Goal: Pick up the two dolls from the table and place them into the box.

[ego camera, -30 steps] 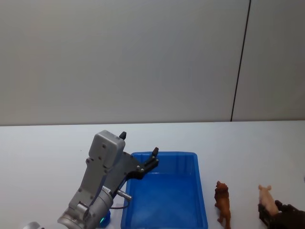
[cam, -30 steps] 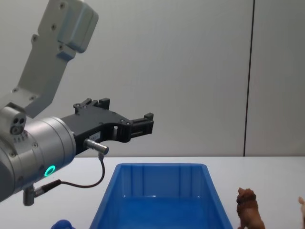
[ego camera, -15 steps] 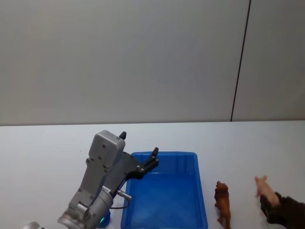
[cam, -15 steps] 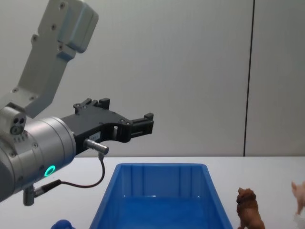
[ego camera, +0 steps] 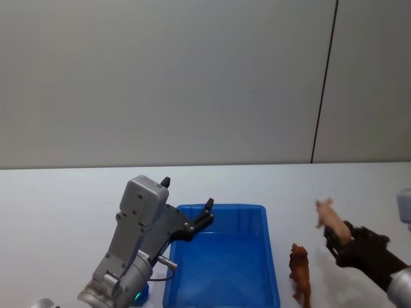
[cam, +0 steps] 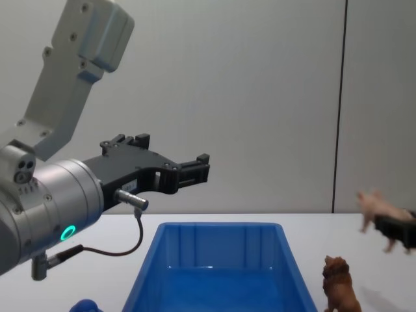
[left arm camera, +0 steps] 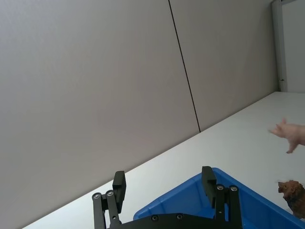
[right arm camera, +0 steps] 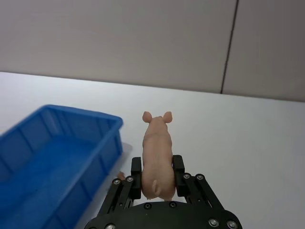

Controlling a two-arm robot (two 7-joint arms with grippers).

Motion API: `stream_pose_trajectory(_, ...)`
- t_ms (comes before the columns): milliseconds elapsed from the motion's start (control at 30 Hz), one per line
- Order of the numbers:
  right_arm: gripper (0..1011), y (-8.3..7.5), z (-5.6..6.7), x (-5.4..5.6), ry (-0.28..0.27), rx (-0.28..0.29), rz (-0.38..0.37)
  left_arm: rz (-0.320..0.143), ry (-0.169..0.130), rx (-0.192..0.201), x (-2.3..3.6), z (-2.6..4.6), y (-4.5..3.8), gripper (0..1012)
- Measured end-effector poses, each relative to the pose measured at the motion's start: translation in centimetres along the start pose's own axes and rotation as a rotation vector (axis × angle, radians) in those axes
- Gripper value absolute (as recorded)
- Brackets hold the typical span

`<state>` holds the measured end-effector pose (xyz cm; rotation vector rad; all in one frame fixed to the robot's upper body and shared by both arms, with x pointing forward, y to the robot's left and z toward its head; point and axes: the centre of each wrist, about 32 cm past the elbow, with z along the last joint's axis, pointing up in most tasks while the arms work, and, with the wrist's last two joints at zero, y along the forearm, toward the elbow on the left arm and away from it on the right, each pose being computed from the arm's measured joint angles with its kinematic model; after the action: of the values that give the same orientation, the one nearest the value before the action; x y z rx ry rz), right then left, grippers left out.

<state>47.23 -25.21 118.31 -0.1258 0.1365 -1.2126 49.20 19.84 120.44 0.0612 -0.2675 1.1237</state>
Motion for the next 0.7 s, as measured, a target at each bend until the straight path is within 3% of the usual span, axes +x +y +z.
stream_pose_trajectory(333, 371, 2.2, 3.1, -1.7, 0.001, 0.032, 0.137, 0.000, 0.000, 0.000, 0.00, 0.00, 0.00, 1001)
stream_pose_trajectory(700, 371, 5.5, 4.7, -3.8, 0.024, -0.027, 0.263, 0.000, 0.000, 0.000, 0.00, 0.00, 0.00, 1002)
